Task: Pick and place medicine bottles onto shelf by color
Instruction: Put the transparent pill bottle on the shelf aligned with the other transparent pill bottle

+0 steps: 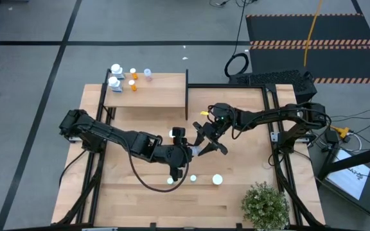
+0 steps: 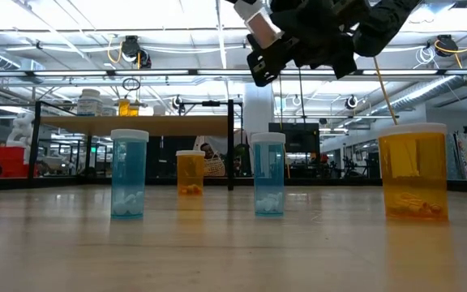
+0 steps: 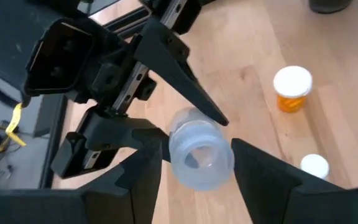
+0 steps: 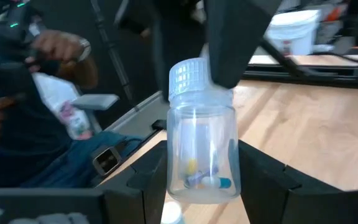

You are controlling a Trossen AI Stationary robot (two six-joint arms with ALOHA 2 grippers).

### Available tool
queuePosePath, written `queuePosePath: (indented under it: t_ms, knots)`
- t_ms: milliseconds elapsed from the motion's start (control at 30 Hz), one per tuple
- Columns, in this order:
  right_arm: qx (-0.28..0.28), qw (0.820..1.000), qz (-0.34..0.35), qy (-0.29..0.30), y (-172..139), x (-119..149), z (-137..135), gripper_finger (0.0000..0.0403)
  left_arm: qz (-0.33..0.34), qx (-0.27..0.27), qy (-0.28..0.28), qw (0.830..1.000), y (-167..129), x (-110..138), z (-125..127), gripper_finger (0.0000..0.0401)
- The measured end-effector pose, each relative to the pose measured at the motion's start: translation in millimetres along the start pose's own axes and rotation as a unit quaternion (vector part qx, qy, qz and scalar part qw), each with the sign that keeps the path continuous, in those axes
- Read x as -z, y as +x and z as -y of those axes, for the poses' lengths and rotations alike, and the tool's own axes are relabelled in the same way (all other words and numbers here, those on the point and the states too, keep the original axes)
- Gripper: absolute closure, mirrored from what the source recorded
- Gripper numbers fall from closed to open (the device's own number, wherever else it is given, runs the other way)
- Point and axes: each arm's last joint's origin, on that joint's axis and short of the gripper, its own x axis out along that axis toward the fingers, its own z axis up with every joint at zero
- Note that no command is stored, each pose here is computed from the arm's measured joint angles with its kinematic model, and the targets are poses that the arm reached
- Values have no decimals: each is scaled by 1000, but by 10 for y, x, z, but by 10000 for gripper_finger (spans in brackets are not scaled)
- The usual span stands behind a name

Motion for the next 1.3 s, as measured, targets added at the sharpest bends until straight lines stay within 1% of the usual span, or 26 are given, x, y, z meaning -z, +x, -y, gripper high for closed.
queuePosePath:
  t_ms: [133, 300, 400, 600, 700, 800, 1000, 1100, 1233, 1300]
  knots:
    - [24, 1000, 14, 13, -1, -35, 13, 243, -13, -24, 2, 1000, 55, 24, 14, 189]
    - [23, 999, 15, 16, -2, -40, 12, 243, -14, -36, -1, 999, 51, 25, 6, 175]
    - [23, 999, 15, 17, -2, -38, 13, 243, -13, -33, 5, 999, 34, 23, 34, 185]
    - [23, 999, 15, 17, -1, -37, 13, 243, -25, -30, 2, 999, 25, 48, 35, 231]
    - [22, 999, 15, 17, -4, -38, 14, 243, -26, -31, 2, 999, 26, 50, 33, 247]
    - [22, 1000, 15, 17, -4, -38, 14, 243, -25, -31, 1, 999, 25, 47, 35, 250]
    - [23, 999, 15, 21, -3, -39, 13, 241, -25, -31, -6, 999, 26, 48, 34, 238]
    - [22, 999, 18, 38, 0, -46, 11, 224, -23, -31, -13, 999, 24, 46, 34, 244]
    - [24, 999, 19, 38, -5, -54, 8, 181, -22, -30, -33, 999, 25, 44, 33, 254]
    - [24, 999, 22, 36, -15, -73, -3, 158, -24, -20, -48, 998, 23, 49, 38, 253]
